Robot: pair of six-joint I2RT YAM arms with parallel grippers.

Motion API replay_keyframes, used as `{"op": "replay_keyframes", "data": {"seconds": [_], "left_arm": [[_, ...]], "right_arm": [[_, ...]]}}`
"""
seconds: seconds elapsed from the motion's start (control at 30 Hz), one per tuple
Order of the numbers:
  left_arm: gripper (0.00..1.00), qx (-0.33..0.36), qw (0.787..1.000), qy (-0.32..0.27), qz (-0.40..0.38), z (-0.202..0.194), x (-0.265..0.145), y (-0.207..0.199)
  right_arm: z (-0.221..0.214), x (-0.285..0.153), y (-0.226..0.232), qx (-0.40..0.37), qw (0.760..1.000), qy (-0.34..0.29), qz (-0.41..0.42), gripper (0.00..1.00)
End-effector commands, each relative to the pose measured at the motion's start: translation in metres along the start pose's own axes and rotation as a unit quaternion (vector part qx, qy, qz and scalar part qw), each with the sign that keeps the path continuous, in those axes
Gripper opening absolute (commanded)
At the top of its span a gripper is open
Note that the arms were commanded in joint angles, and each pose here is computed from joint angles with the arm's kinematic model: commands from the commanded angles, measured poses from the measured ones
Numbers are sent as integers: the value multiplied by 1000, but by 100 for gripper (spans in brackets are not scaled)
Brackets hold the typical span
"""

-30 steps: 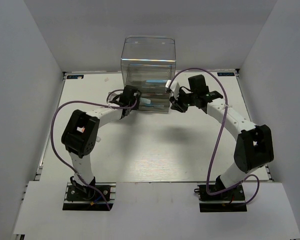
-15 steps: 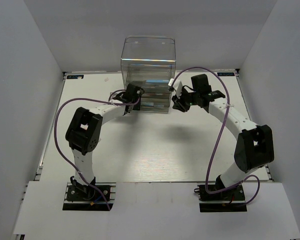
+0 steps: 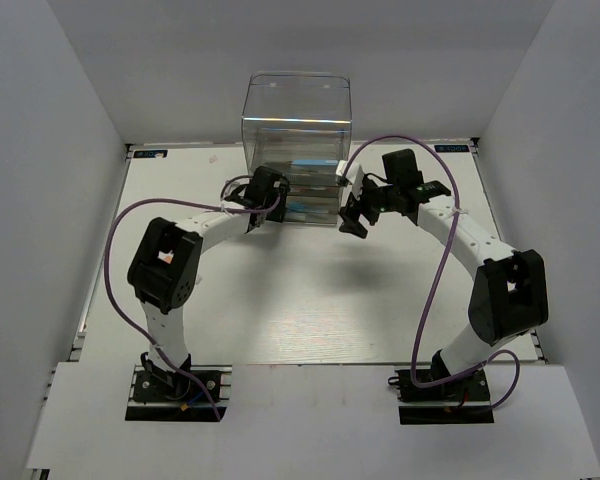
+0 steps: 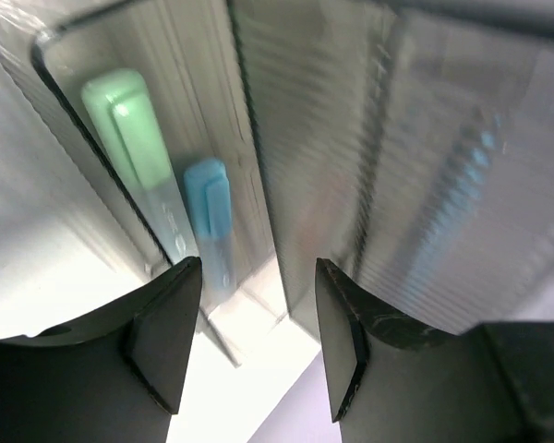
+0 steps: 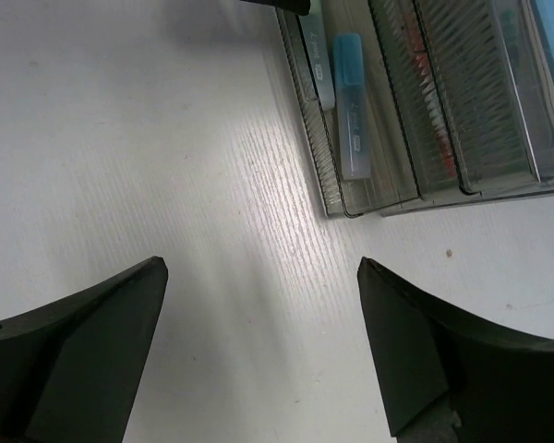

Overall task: Sort the stationery into containers
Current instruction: Place the pen in the drawer, then pick up the pen from the center of the board.

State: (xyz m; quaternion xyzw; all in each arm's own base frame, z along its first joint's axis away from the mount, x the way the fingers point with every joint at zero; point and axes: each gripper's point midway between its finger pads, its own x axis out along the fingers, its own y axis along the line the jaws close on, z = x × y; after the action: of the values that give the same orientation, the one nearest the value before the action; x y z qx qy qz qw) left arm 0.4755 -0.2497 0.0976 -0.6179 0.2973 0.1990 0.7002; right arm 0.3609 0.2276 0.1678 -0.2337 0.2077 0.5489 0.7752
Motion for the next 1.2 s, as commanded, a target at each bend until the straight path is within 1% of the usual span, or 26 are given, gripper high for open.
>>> {"op": "replay_keyframes", "data": {"seconds": [0.0, 0.03, 0.07, 0.1, 0.13, 0.17, 0.23, 0.27, 0.3, 0.33, 0.37, 0.4, 0.43, 0.5, 0.53, 0.57, 0.6, 0.63, 0.7, 0.73, 0.77, 0.83, 0.9, 0.93, 1.13, 1.17], "left_arm": [[62, 38, 996, 26, -80, -3, -57, -50], [62, 51, 995, 25, -81, -1, -63, -49], [62, 83, 994, 22, -72, 2, -67, -40], [62, 93, 993, 16, -77, 8, -82, -43], [62, 103, 992, 5, -69, 14, -89, -38], [62, 121, 992, -7, -27, 24, -91, -10], [62, 126, 992, -24, -2, 41, -101, 13], [64, 125, 992, -29, 8, 53, -113, 34], [67, 124, 991, -37, 16, 63, -118, 47], [71, 125, 991, -45, 18, 69, -124, 57], [73, 128, 990, -54, 26, 79, -135, 80], [76, 135, 988, -68, 39, 90, -139, 93], [82, 135, 987, -73, 52, 97, -142, 106], [86, 148, 980, -86, 103, 114, -146, 147], [87, 142, 978, -96, 123, 125, -148, 157], [87, 148, 973, -104, 143, 132, -149, 169], [87, 158, 968, -107, 165, 138, -152, 179], [87, 158, 964, -114, 183, 148, -150, 186], [88, 158, 960, -104, 206, 152, -148, 196], [88, 171, 956, -105, 212, 158, -146, 195], [88, 165, 956, -108, 218, 166, -144, 193], [88, 186, 945, -102, 249, 175, -139, 196], [92, 187, 935, -104, 282, 189, -132, 196], [92, 200, 928, -99, 299, 193, -133, 200], [92, 210, 917, -110, 320, 225, -120, 189], [92, 219, 910, -104, 335, 229, -115, 195]], "right_arm": [[11, -4, 3, -15, 1000, -25, 9, 90], [8, -2, 3, -2, 1000, -24, 4, 90], [8, 0, -3, 0, 1000, -28, -5, 90], [6, 3, -5, 6, 1000, -24, -7, 90], [8, 4, -8, 6, 1000, -24, -7, 90], [0, 8, -3, 20, 1000, -11, 6, 90], [-2, 11, -3, 31, 999, -11, 19, 90], [-1, 12, -5, 30, 999, -13, 18, 90], [-1, 11, -4, 30, 999, -15, 18, 90], [-1, 11, -5, 27, 999, -18, 17, 83], [1, 12, -4, 30, 999, -20, 18, 77], [2, 12, -5, 30, 999, -22, 18, 71], [3, 13, -3, 31, 999, -24, 23, 60], [3, 13, -1, 38, 999, -22, 30, 53], [3, 14, -2, 38, 999, -22, 31, 53], [2, 15, -1, 40, 998, -20, 32, 50], [0, 14, 0, 44, 998, -17, 34, 50], [0, 14, 1, 44, 998, -17, 34, 50], [-1, 14, 2, 45, 998, -16, 32, 50], [-2, 14, 3, 44, 998, -15, 31, 50], [-2, 12, 2, 44, 998, -15, 29, 50], [-4, 11, 1, 45, 999, -12, 25, 50], [-4, 9, 1, 42, 999, -11, 20, 52], [-3, 8, 0, 39, 999, -12, 15, 52], [-5, 7, -1, 38, 999, -11, 11, 52], [-4, 7, -3, 37, 999, -12, 8, 52]]}}
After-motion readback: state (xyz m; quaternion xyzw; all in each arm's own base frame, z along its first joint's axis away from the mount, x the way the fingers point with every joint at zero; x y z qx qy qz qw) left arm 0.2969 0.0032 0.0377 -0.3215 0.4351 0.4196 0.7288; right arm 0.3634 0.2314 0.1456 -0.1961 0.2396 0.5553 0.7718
